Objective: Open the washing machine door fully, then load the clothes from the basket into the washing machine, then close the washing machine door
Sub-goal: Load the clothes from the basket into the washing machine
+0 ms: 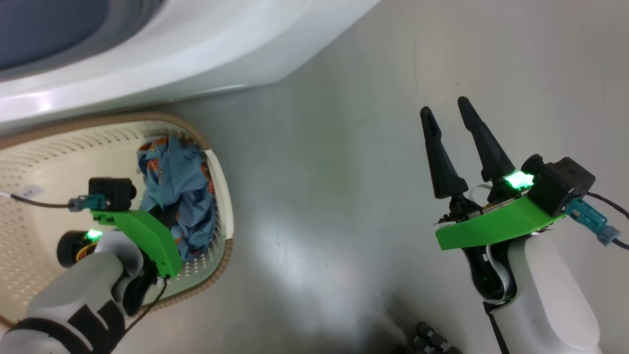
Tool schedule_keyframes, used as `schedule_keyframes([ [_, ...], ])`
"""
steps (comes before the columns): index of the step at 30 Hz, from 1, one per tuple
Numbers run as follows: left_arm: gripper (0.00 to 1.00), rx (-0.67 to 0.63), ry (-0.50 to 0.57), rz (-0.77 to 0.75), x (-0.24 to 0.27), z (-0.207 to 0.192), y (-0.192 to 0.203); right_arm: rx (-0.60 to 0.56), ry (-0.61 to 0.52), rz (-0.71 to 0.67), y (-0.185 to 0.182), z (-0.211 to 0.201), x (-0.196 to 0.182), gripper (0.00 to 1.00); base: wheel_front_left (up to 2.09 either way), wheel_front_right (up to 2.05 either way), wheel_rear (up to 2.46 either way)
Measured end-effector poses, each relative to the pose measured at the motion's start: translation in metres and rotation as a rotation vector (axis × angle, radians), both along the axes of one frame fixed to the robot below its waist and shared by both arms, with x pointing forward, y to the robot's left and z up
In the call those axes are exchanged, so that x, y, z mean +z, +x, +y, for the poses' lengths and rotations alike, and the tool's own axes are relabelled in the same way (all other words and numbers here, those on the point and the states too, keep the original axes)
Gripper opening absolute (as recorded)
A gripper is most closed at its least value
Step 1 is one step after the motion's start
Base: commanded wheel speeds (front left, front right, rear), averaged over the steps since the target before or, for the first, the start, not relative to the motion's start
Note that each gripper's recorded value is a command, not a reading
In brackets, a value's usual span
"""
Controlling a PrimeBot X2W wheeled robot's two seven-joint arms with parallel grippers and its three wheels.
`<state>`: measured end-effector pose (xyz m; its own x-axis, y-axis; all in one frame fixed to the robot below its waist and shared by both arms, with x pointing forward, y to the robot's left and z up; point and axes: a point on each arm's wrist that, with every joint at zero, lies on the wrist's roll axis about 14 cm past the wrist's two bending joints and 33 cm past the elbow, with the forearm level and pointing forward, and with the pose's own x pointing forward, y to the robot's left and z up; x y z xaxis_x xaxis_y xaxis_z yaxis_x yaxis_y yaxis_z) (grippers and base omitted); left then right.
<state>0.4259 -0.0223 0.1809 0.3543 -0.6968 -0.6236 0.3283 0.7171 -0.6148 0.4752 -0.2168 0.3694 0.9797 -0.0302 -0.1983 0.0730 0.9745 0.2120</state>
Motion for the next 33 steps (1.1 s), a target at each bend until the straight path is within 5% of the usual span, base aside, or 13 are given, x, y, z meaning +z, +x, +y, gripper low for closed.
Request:
schedule_keyframes([
  [8, 0.0, 0.152, -0.034, -0.074, 0.042, 0.017, 0.029, 0.004, 0.018, -0.058, 0.002, 0.005, 0.025, 1.0, 0.0, 0.0, 0.0],
  [33, 0.0, 0.448, -0.003, -0.474, 0.185, 0.111, 0.023, 0.034, 0.058, -0.133, -0.057, 0.011, 0.081, 1.0, 0.0, 0.0, 0.0],
])
